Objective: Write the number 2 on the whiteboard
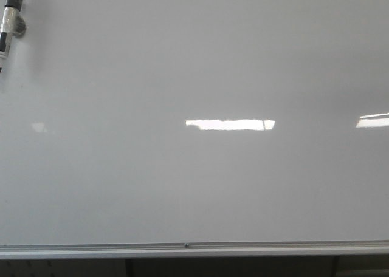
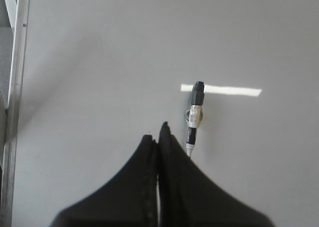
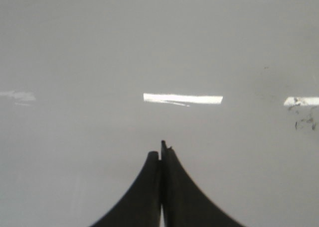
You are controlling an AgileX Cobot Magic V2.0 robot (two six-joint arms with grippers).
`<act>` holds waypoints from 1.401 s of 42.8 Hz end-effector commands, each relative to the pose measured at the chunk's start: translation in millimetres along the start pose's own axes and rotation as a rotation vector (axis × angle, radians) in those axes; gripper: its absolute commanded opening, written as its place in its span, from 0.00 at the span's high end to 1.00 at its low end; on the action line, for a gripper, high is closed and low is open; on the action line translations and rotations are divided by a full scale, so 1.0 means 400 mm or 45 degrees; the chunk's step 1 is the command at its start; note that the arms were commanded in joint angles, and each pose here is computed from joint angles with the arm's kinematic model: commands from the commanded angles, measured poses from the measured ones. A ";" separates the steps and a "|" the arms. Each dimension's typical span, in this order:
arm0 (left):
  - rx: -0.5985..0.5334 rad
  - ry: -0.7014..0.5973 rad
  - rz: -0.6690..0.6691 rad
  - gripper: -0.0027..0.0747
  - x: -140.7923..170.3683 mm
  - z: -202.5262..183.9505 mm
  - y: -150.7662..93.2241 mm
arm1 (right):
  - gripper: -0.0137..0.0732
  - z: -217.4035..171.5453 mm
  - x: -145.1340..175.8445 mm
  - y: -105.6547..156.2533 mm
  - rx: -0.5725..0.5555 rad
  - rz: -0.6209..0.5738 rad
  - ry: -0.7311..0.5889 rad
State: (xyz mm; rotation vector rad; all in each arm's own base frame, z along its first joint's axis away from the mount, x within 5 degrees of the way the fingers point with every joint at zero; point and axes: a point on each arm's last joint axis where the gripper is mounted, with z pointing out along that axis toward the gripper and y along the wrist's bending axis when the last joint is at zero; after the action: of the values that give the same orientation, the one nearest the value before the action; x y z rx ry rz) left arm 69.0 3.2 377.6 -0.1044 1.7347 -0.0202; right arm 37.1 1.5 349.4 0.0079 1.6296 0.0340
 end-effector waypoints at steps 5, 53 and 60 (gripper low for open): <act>0.006 0.046 -0.019 0.99 -0.023 0.044 -0.003 | 0.92 0.082 -0.045 -0.002 0.015 -0.007 0.122; 0.139 0.269 0.110 0.25 0.010 0.105 -0.036 | 0.14 0.256 0.027 -0.009 0.017 -0.069 0.519; 0.149 0.336 0.176 0.25 0.022 0.150 -0.047 | 0.14 0.256 0.027 -0.009 0.017 -0.069 0.520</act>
State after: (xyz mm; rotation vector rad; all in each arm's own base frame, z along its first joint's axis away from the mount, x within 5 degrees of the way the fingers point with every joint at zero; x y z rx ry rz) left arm 117.1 -9.4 347.5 0.0789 2.0701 -0.0279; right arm 135.1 1.3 316.8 -0.0286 2.1285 0.0019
